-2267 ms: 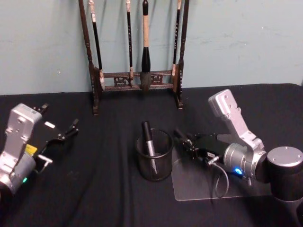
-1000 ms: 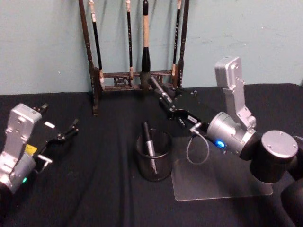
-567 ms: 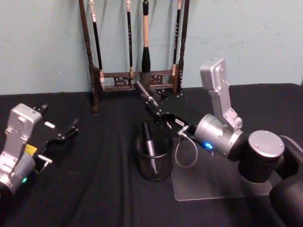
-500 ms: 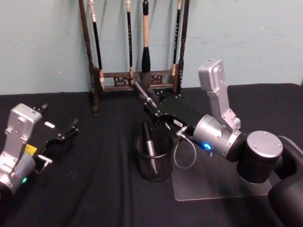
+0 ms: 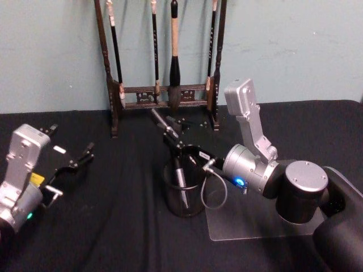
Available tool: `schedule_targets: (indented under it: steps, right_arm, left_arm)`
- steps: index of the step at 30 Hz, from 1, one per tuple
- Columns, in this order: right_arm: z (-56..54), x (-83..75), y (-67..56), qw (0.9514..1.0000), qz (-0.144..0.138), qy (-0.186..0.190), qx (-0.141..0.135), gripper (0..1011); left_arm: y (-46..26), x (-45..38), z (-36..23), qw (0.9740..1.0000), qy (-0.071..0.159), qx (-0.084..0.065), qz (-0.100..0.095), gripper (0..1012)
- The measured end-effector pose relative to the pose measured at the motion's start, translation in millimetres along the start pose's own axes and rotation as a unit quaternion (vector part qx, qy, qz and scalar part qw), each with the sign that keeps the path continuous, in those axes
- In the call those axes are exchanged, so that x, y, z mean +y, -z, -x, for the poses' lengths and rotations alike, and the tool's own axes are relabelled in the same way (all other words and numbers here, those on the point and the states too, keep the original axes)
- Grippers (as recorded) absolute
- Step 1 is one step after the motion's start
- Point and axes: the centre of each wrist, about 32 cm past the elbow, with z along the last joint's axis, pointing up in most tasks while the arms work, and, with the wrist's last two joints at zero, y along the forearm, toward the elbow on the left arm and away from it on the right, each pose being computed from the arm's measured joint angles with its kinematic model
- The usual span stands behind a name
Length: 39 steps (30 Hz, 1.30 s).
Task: Pick up the water-based marker from the table and place it into the pen holder.
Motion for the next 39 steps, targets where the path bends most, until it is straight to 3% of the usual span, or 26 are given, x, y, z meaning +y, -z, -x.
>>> schedule_targets:
  steps: [24, 26, 28, 30, 31, 33, 34, 39]
  right_arm:
    - [2.6, 0.9, 3.8, 0.9999, 0.010, -0.003, 0.003, 243]
    - [2.5, 0.9, 3.7, 0.9999, 0.010, -0.003, 0.003, 278]
    - [2.5, 0.9, 3.7, 0.9999, 0.010, -0.003, 0.003, 378]
    - [2.5, 0.9, 3.7, 0.9999, 0.010, -0.003, 0.003, 417]
    - [2.4, 0.9, 3.7, 0.9999, 0.010, -0.003, 0.003, 502]
    - [2.4, 0.8, 3.7, 0.9999, 0.010, -0.003, 0.003, 531]
    - [2.3, 0.8, 3.7, 0.9999, 0.010, -0.003, 0.003, 604]
    - [2.3, 0.8, 3.6, 0.9999, 0.010, -0.003, 0.003, 760]
  left_arm:
    - [0.0, 0.0, 0.0, 1.0000, 0.000, 0.000, 0.000, 1001]
    - [0.0, 0.0, 0.0, 1.0000, 0.000, 0.000, 0.000, 1001]
    - [0.0, 0.0, 0.0, 1.0000, 0.000, 0.000, 0.000, 1001]
    - [0.0, 0.0, 0.0, 1.0000, 0.000, 0.000, 0.000, 1001]
    - [0.0, 0.0, 0.0, 1.0000, 0.000, 0.000, 0.000, 1001]
    - [0.0, 0.0, 0.0, 1.0000, 0.000, 0.000, 0.000, 1001]
    - [0.0, 0.0, 0.0, 1.0000, 0.000, 0.000, 0.000, 1001]
    - [0.0, 0.0, 0.0, 1.0000, 0.000, 0.000, 0.000, 1001]
